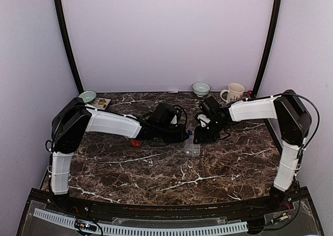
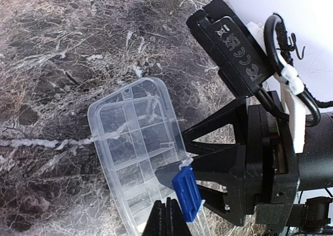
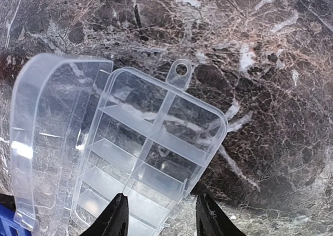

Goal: Sort the pills into containers
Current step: Close the pill container at the center of the board.

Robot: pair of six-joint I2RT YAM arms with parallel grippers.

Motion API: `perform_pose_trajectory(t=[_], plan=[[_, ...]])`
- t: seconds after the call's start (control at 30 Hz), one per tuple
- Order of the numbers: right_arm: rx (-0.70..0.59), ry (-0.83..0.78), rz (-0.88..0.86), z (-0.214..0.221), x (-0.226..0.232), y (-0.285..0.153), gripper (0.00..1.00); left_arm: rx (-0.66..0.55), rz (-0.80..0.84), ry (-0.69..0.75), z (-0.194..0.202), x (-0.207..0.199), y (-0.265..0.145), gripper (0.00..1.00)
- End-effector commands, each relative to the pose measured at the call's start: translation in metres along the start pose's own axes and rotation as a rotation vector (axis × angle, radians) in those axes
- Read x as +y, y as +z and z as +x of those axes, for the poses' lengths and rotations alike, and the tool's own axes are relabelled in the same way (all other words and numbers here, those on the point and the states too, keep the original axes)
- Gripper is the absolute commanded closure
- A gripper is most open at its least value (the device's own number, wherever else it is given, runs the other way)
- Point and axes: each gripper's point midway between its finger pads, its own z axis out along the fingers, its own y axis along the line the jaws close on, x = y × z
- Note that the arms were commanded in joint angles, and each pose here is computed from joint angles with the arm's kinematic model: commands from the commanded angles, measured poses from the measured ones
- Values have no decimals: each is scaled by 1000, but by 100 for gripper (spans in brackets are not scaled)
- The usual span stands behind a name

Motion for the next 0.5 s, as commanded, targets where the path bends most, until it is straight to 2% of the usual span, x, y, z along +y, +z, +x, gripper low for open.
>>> perform_pose_trajectory(t=[0.0, 0.47], plan=[[-32, 17, -10, -6, -1, -8, 56, 13, 14, 27, -2, -9, 1, 99], [-70, 37, -27, -12, -4, -20, 55, 41, 14, 35, 0, -12, 9, 99]])
